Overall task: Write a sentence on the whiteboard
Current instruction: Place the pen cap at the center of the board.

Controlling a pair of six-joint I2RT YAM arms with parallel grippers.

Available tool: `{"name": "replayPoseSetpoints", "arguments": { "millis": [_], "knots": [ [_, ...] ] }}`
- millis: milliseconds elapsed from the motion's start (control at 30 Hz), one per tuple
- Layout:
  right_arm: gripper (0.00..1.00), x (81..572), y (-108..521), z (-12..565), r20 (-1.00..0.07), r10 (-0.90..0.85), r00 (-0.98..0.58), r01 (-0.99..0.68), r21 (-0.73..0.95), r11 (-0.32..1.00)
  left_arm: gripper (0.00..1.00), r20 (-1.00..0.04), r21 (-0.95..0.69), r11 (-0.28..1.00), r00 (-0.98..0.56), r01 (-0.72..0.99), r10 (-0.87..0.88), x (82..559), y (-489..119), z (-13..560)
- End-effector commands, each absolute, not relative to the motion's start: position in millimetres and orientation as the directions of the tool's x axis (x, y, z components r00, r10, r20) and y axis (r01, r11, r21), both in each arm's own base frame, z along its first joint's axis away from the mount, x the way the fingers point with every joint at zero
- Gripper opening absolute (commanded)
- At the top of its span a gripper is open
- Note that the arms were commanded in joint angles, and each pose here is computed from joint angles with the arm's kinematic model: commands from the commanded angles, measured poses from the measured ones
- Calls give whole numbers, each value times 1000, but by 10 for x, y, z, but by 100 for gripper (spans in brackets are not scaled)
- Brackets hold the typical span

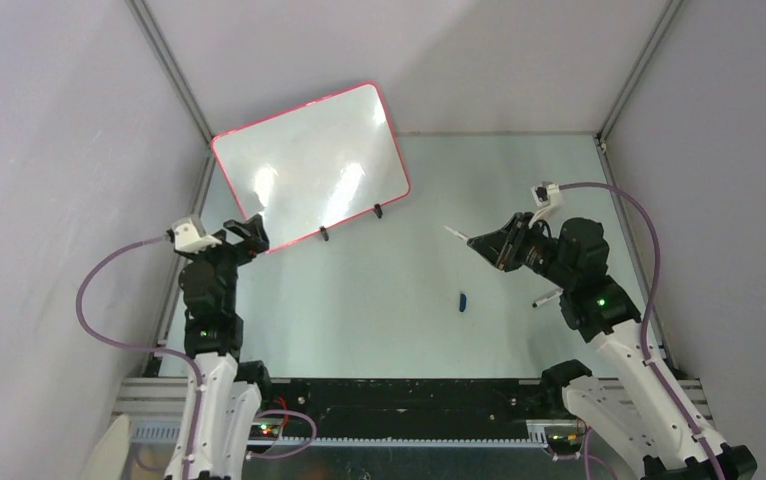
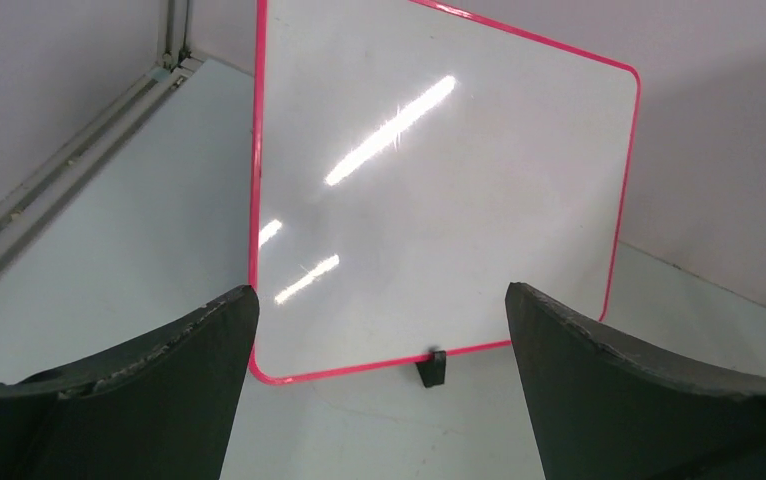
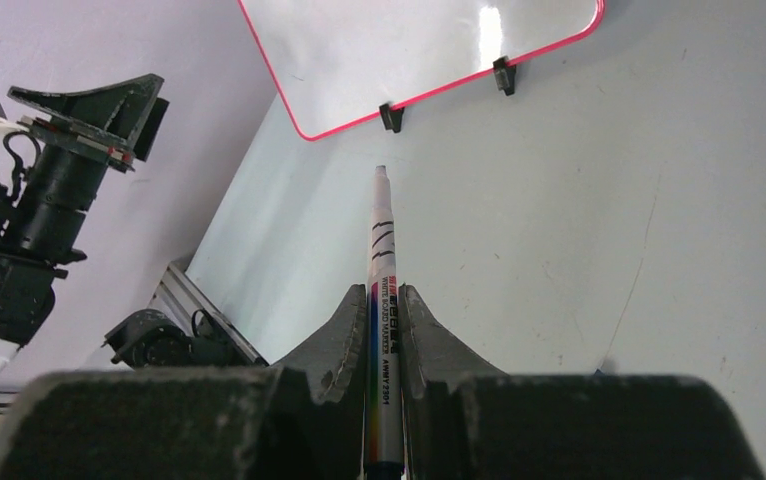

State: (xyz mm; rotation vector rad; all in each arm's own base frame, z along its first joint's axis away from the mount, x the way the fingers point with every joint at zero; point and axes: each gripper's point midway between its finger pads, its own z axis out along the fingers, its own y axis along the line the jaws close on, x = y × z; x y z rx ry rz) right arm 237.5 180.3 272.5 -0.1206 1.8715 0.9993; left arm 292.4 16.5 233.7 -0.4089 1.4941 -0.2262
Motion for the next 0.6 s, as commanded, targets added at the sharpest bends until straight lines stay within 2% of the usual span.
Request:
{"name": "replayPoseSetpoints", "arguments": {
  "millis": [0,200,433,567],
  "knots": [
    [0,2369,1816,2713,-798,306,-519,-481,568,667,99,-918,-382,924,110,5,-381,3062,188,2683],
    [0,2232,1968,2723,-817,260,-514,-546,546,636,99,-863,-492,858,44,148,-503,3327,302,2588],
    [0,2065,2110,2871,-843,243,-480,-625,523,579,99,-852,-515,855,73,55,-518,3546,736,2505],
    [0,1993,2175,2852,-841,221,-494,-644,524,557,94,-827,-552,817,16,167,-562,3760,787,2586]
  ]
}}
